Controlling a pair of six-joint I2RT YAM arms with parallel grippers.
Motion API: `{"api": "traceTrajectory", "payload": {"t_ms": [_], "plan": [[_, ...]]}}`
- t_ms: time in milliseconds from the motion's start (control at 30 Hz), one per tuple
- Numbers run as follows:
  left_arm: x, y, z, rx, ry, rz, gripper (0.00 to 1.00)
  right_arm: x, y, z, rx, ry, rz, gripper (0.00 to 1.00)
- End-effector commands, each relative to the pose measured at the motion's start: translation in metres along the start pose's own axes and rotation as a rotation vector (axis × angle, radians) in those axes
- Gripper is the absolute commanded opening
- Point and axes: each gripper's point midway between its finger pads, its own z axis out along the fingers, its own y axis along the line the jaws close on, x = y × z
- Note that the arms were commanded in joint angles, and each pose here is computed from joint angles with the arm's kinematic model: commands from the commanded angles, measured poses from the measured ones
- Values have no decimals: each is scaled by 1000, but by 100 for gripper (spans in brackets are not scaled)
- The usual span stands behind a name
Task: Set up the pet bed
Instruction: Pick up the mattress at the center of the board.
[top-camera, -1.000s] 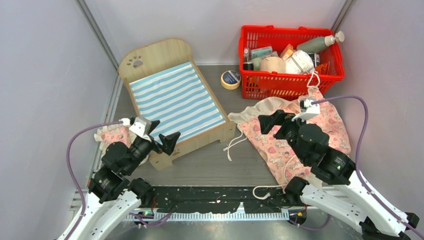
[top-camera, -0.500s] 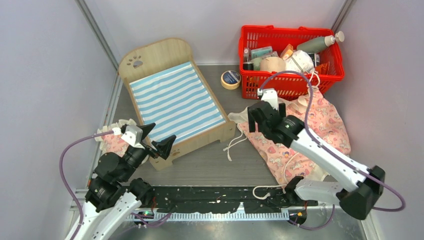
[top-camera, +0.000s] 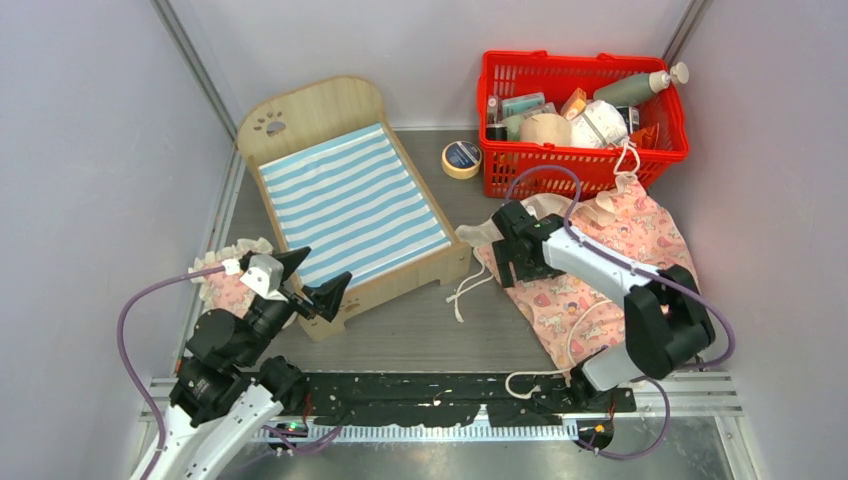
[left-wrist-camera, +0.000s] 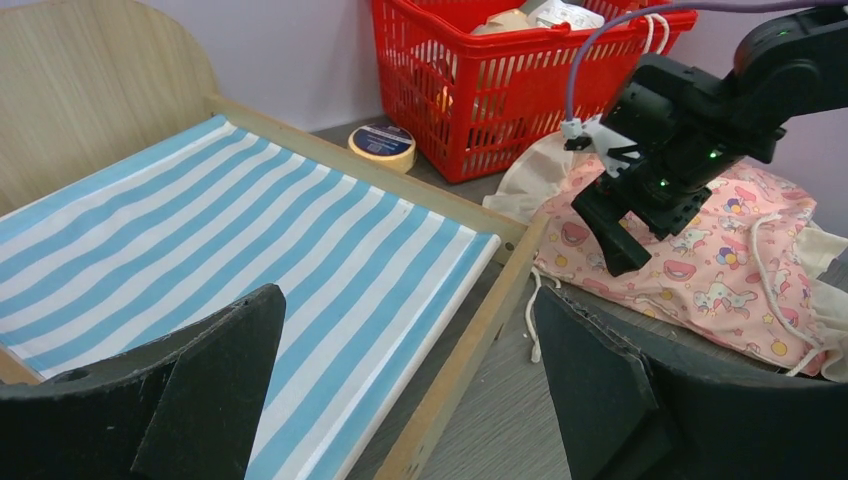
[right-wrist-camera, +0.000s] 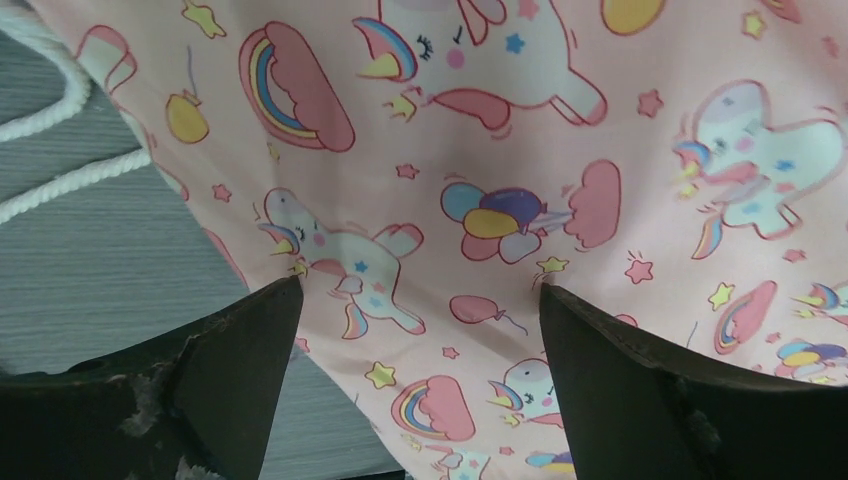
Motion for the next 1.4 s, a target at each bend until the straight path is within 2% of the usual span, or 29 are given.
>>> {"api": "traceTrajectory", "payload": {"t_ms": [0,33,100,133,167,200,267,400,500,667,700,867,1167,1367], "plan": [[-14,1,-1,1,-63,34,99,-4,9,20,-25,23,0,93],[-14,1,-1,-2,-65,37,100,-4,10,23,-26,27,3,91],[-14,4,-2,-14,-67,42,100,-1,10,28,-18,39,6,71],[-14,5,-2,-19,-65,44,100,0,7,27,-6,35,15,51],[-13,6,-2,-26,-62,45,100,-1,4,22,1,26,23,40],[-13,7,-2,-33,-58,44,99,-2,1,18,12,17,38,17],[-15,9,-2,-46,-55,25,99,-7,-7,-2,15,-31,81,7],[-18,0,-2,-20,-14,-42,98,-25,-23,-65,-54,-202,207,5],[-20,-16,3,49,30,-103,97,-38,-25,-116,-188,-364,326,5],[-16,-48,21,204,96,-184,96,-57,11,-184,-585,-550,451,5],[-10,-54,28,233,117,-203,96,-56,22,-197,-676,-549,468,5],[10,-82,53,357,167,-290,97,-67,33,-249,-912,-667,570,5],[30,-146,69,486,278,-258,100,-83,27,-296,-1129,-809,732,5],[27,-184,75,576,325,-295,99,-87,17,-300,-1118,-860,797,5]]}}
